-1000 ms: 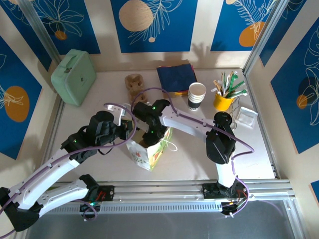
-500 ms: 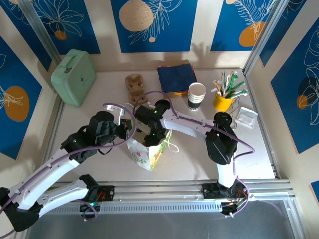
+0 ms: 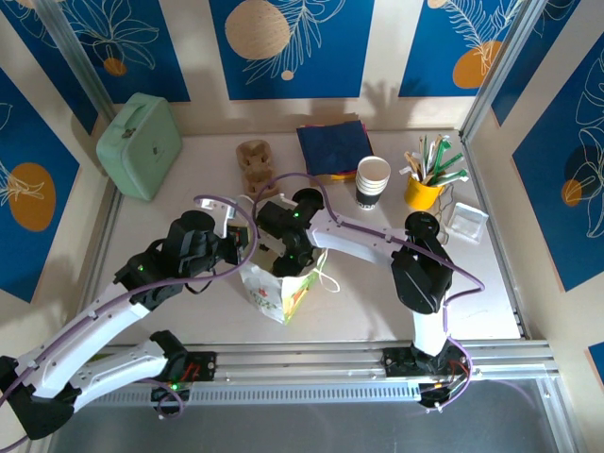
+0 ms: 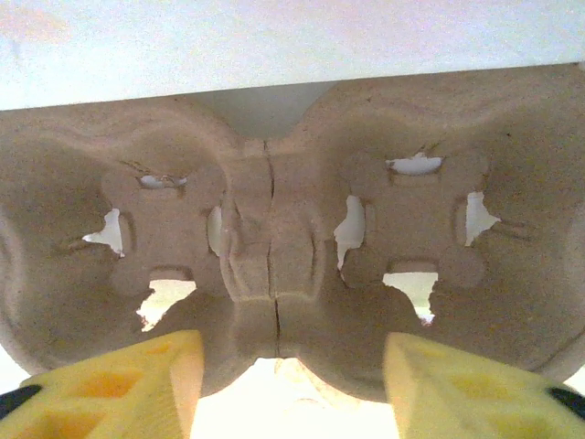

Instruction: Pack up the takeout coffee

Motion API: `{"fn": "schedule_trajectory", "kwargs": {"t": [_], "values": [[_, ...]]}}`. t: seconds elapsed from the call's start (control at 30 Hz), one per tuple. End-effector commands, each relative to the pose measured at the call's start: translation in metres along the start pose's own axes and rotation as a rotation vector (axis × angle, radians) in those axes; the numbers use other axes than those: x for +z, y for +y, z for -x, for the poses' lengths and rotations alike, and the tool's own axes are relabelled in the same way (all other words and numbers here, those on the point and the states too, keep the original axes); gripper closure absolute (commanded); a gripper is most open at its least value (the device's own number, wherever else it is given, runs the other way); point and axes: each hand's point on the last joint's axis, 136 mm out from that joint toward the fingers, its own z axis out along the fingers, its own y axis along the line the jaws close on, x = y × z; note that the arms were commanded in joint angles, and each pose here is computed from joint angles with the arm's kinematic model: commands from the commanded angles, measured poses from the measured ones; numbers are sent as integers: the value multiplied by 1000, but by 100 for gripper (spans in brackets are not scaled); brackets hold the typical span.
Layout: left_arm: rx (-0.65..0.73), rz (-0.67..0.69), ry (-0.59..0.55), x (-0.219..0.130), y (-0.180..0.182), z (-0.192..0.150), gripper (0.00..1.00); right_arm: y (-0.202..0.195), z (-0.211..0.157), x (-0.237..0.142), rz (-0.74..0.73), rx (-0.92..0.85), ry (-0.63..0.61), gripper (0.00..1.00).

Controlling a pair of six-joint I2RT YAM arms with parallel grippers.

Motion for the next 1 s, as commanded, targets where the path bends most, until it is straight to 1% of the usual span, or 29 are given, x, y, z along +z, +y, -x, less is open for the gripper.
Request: {"fn": "schedule_trajectory", "kwargs": {"t": [0.0, 0.17, 0.3, 0.7, 0.87, 0.97], "values": [[-5, -25, -24, -9, -5, 8, 93, 2, -1, -18, -7, 7, -22, 39], [-10, -30, -20, -9, -5, 7, 93, 4, 2, -38, -5, 2, -63, 37], [-14, -36, -13, -8, -7, 5, 94, 4, 6, -55, -5, 5, -119, 35], [-27, -47, -11, -9, -9, 6, 94, 1, 24, -102, -25, 46, -285, 36], [-32, -43, -16, -9, -8, 6, 94, 1, 27, -134, -24, 77, -374, 36], [-26, -44, -16, -9, -8, 6, 94, -7, 28, -162, -80, 125, -457, 37]]}}
